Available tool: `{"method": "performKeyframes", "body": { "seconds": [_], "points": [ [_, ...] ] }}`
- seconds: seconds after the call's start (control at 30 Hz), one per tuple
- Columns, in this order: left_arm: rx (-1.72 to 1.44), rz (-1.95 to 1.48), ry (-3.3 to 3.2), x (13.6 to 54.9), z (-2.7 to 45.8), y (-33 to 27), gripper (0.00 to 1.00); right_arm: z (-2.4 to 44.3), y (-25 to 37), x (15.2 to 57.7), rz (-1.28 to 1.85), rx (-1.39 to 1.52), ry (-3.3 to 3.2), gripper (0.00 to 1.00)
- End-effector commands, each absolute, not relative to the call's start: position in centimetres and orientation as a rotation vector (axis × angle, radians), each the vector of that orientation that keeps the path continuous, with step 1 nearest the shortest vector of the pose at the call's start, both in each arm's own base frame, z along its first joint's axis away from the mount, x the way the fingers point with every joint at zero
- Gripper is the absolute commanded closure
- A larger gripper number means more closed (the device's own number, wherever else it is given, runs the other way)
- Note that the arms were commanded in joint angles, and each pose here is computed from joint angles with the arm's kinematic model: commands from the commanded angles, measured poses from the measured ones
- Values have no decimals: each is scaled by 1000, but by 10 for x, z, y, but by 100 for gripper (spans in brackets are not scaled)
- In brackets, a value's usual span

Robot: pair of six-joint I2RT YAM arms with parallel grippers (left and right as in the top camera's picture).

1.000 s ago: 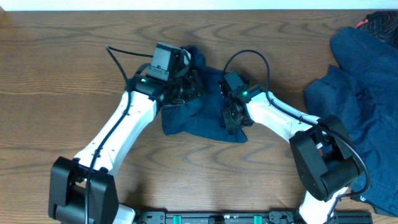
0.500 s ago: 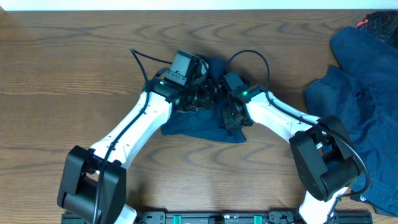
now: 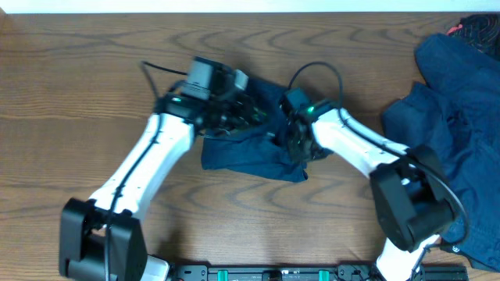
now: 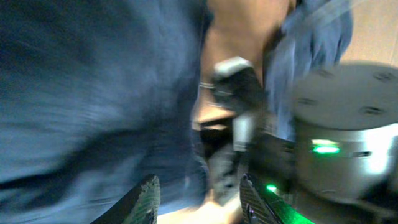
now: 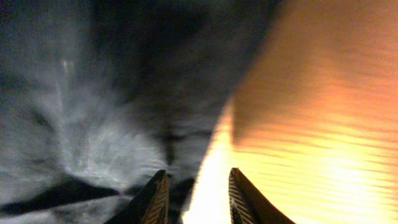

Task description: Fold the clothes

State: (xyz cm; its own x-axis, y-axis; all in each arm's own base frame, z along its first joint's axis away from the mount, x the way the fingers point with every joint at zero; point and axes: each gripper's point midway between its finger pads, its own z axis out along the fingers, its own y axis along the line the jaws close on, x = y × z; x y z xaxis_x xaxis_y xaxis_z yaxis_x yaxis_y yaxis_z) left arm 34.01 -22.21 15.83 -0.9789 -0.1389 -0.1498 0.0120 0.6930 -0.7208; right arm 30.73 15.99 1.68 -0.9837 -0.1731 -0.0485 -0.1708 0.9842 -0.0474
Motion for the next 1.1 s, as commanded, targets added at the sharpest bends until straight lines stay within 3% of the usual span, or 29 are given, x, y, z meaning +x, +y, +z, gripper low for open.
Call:
{"method": "performKeyframes", "body": {
  "seconds": [0.0,0.1,0.23,0.47,0.67,0.8,0.9,1.07],
  "points": [
    [-102,-1136,2615,357,181,-197,56,94,146,355,-54,-119,2847,66],
    [-210,-1020,2625,369,171,-169,56,139,150,373,89,-83,2728,62],
    [-354,-701,2677,375,147,-127,56,166,190,376,412,-265,2632,62],
    [-380,-510,2756,360,124,-105,56,137,260,340,884,-576,2688,62],
    [-408,-483,2842,339,95,-101,56,65,259,313,815,-580,2964,62],
    [-425,-467,2893,324,79,-99,56,24,210,296,420,-466,3208,67],
    [-431,-460,2913,317,72,-98,56,12,183,296,162,-412,3256,66],
    [-428,-462,2905,319,71,-98,56,7,183,303,136,-415,3231,63]
  ]
}}
